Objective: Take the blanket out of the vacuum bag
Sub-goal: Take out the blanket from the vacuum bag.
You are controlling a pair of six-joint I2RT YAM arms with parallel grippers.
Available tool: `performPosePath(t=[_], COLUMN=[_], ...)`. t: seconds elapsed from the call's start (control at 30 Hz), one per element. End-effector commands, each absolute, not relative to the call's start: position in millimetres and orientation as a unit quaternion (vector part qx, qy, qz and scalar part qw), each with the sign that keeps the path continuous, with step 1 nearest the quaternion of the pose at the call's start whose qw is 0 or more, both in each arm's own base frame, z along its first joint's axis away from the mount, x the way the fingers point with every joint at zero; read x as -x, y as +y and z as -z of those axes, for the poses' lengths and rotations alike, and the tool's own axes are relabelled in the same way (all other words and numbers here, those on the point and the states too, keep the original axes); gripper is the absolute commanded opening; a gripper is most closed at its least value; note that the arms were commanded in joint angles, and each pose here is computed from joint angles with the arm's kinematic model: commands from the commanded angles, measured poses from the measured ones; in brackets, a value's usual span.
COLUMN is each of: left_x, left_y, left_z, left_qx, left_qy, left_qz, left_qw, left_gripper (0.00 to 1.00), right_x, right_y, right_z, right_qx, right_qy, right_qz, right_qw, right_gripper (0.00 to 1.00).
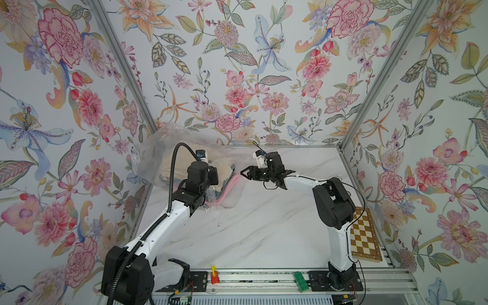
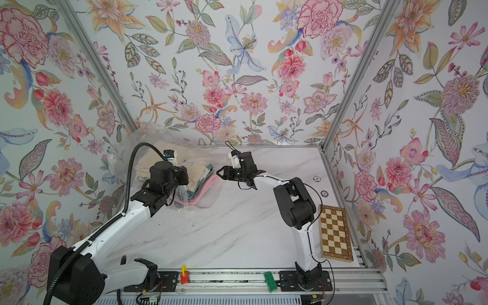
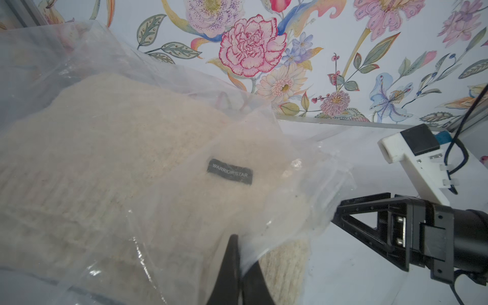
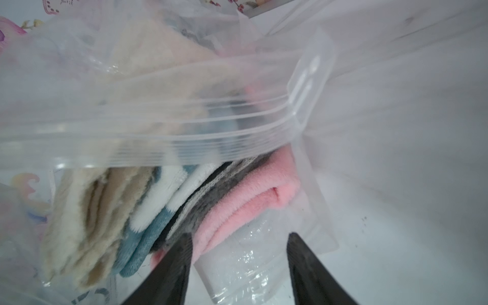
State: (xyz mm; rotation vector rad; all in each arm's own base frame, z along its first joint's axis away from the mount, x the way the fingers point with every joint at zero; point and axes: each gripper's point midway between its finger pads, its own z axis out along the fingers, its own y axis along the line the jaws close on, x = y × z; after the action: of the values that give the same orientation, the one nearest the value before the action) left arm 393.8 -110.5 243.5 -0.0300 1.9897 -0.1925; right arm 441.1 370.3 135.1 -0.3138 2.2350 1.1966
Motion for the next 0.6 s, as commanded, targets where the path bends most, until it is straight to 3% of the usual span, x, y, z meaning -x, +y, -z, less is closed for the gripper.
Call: performPosePath(t=[0.0, 0.13, 0.27, 0.57], left_x=[-402, -408, -413, -412], left_y=[-123, -124, -130, -128], left_z=[-251, -259, -267, -264], left_qx=[0.003, -0.003, -0.01, -0.006], left_qy=[0.824, 0.821, 0.818, 0.815], left_qz=[0.118, 0.114, 0.13, 0.13], left_qw=[0.554, 0.559, 0.56, 0.565], left_gripper=[0.0, 0.0, 0.0, 0.0], right_x=[-416, -401, -389, -384], right_y=[387, 402, 420, 452], right_z=[-171, -199, -214, -205], right_qx=[0.138, 0.109, 0.056, 0.043], right_qy=[0.813, 0.77, 0.719, 0.734], right_qz=[-0.476, -0.552, -0.631, -0.628], right_qw=[0.306, 0.302, 0.285, 0.255], right_gripper=[0.61, 0.63, 0.7, 0.69])
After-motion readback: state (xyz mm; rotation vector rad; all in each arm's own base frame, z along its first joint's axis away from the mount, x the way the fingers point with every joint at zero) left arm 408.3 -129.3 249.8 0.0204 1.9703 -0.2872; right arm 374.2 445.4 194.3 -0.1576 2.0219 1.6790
